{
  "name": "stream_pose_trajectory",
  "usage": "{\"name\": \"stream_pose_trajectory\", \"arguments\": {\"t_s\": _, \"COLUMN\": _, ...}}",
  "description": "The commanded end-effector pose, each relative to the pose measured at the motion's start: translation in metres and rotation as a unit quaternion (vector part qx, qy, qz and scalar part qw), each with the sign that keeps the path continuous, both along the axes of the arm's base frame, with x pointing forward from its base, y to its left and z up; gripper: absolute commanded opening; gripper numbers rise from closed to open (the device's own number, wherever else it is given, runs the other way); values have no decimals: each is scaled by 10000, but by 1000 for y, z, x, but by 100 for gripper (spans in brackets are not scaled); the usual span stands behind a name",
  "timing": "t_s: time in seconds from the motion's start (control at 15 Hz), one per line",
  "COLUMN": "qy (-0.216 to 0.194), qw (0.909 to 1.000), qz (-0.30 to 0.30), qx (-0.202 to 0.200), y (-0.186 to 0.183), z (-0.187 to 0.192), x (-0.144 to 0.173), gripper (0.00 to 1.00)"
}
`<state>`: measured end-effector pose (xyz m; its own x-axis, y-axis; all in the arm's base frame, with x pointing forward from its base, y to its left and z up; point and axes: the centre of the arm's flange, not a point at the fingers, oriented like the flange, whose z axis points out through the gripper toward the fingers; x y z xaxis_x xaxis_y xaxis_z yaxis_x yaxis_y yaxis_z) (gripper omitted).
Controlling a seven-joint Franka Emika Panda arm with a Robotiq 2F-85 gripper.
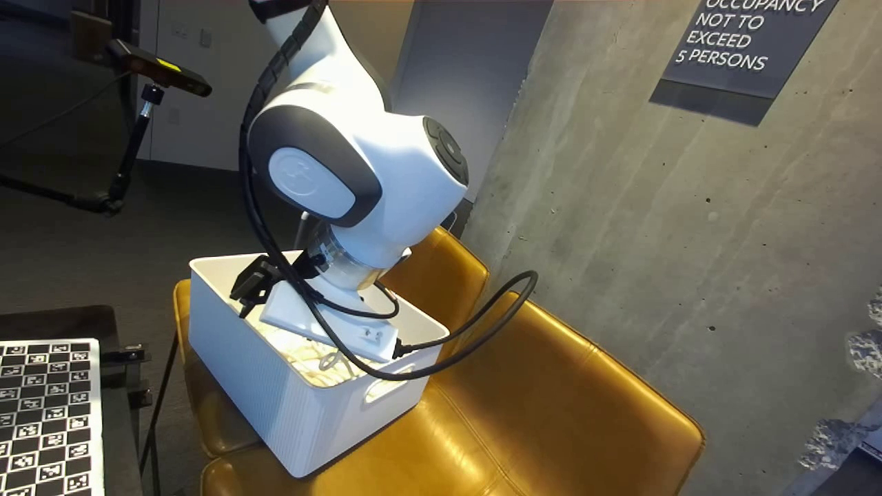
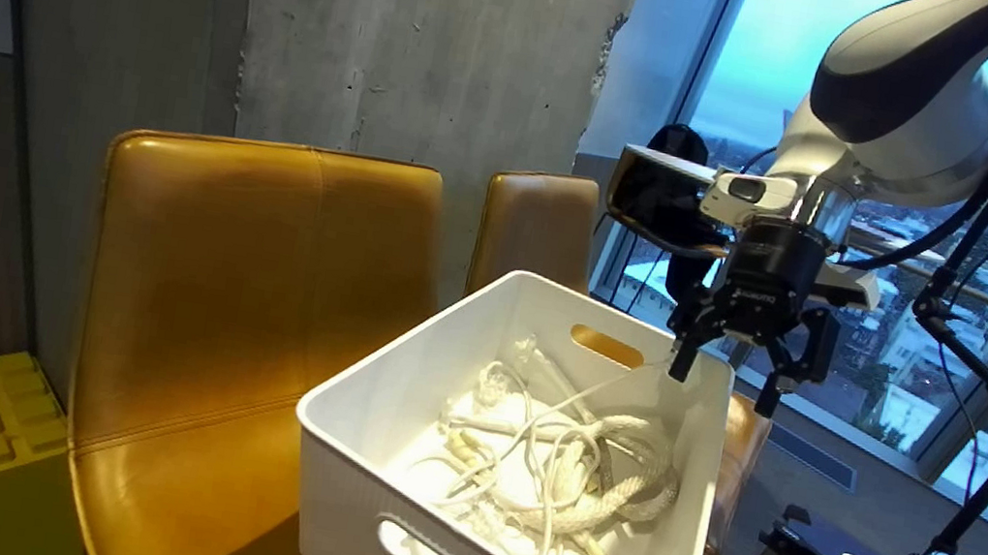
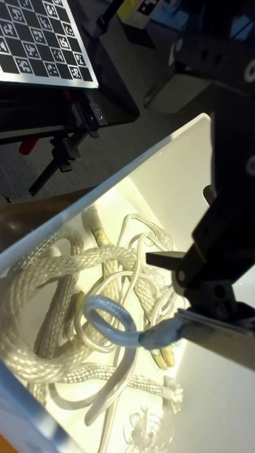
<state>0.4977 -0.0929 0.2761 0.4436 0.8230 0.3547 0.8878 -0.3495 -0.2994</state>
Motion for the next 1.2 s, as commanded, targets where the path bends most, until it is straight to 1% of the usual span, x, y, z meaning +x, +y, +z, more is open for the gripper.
{"name": "stream_pose_trajectory", "arguments": {"t_s": 0.0, "qy": -99, "qw": 9999, "qz": -117, "qx": -16, "y": 1, "z": 3, "x": -2, "gripper": 100}}
{"name": "stream_pose_trajectory", "arguments": {"t_s": 0.4, "qy": 44, "qw": 9997, "qz": -211, "qx": -77, "y": -21, "z": -9, "x": -7, "gripper": 100}}
{"name": "stream_pose_trajectory", "arguments": {"t_s": 1.13, "qy": 1, "qw": 9990, "qz": -422, "qx": -143, "y": -53, "z": 3, "x": -7, "gripper": 100}}
